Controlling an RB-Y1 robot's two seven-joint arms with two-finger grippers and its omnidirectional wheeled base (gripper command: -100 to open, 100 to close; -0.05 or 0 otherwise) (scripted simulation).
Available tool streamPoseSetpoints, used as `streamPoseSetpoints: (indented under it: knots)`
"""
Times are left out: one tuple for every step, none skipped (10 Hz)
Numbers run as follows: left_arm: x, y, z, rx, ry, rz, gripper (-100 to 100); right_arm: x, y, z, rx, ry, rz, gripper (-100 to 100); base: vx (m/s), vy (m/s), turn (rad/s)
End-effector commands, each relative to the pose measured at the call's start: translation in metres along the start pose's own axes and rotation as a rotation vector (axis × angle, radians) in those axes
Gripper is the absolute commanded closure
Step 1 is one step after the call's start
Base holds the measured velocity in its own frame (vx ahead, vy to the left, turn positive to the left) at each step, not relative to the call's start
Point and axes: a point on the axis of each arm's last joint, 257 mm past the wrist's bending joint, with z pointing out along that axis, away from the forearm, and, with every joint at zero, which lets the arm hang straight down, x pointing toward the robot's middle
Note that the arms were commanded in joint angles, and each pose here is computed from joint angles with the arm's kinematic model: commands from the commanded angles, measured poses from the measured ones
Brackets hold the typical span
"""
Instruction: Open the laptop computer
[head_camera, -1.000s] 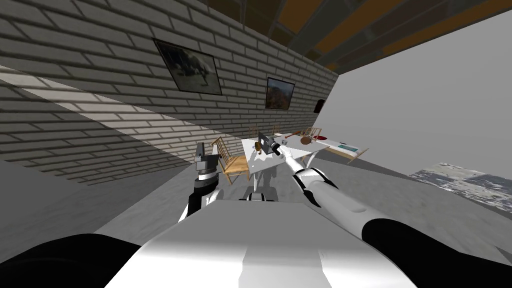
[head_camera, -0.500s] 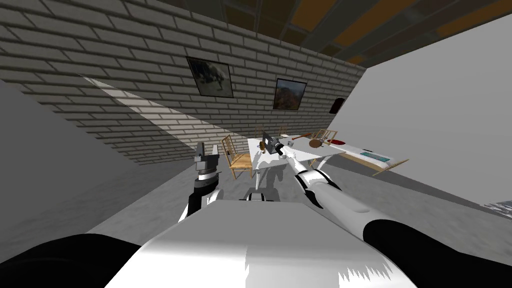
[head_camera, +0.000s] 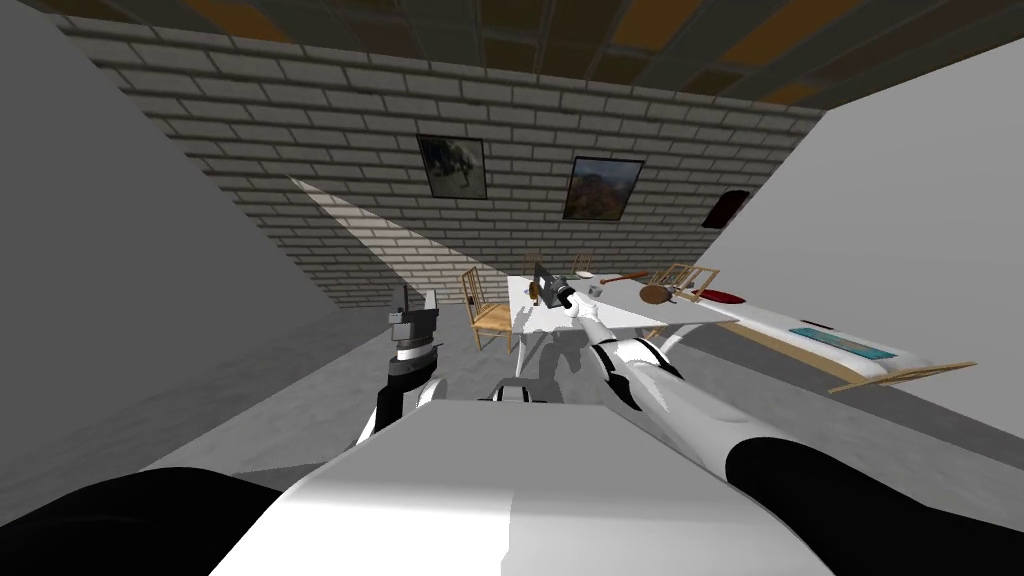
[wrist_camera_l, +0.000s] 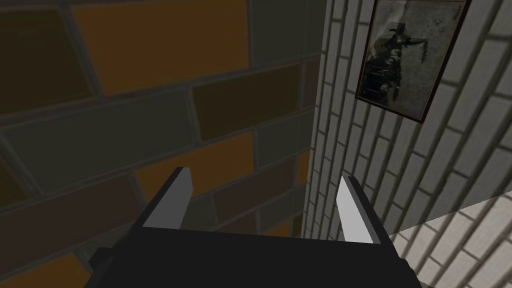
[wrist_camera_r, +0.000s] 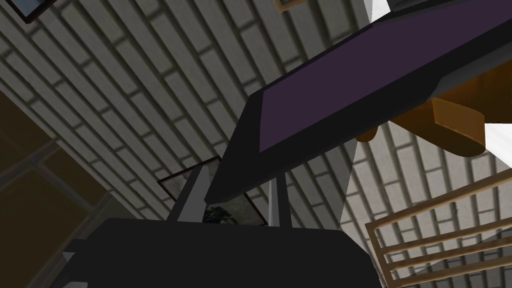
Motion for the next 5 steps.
streamPoseSetpoints:
  knots:
    - [0.0, 0.0, 0.0, 0.0, 0.0, 0.0, 0, 0.014, -0.003, -0.006, 0.007, 0.025, 0.003, 100, -0.009, 0.007, -0.027]
    - [0.0, 0.0, 0.0, 0.0, 0.0, 0.0, 0, 0.014, -0.003, -0.006, 0.008, 0.025, 0.008, 100, 0.008, 0.012, -0.033]
    - [0.0, 0.0, 0.0, 0.0, 0.0, 0.0, 0, 0.013, -0.002, -0.006, 0.005, 0.023, 0.009, 100, 0.009, 0.005, -0.01]
    - [0.0, 0.0, 0.0, 0.0, 0.0, 0.0, 0, 0.009, 0.005, -0.006, -0.009, 0.015, -0.007, 100, 0.009, -0.006, -0.008]
    - [0.0, 0.0, 0.0, 0.0, 0.0, 0.0, 0, 0.037, -0.009, -0.01, 0.019, 0.077, -0.006, 100, -0.076, -0.061, 0.31]
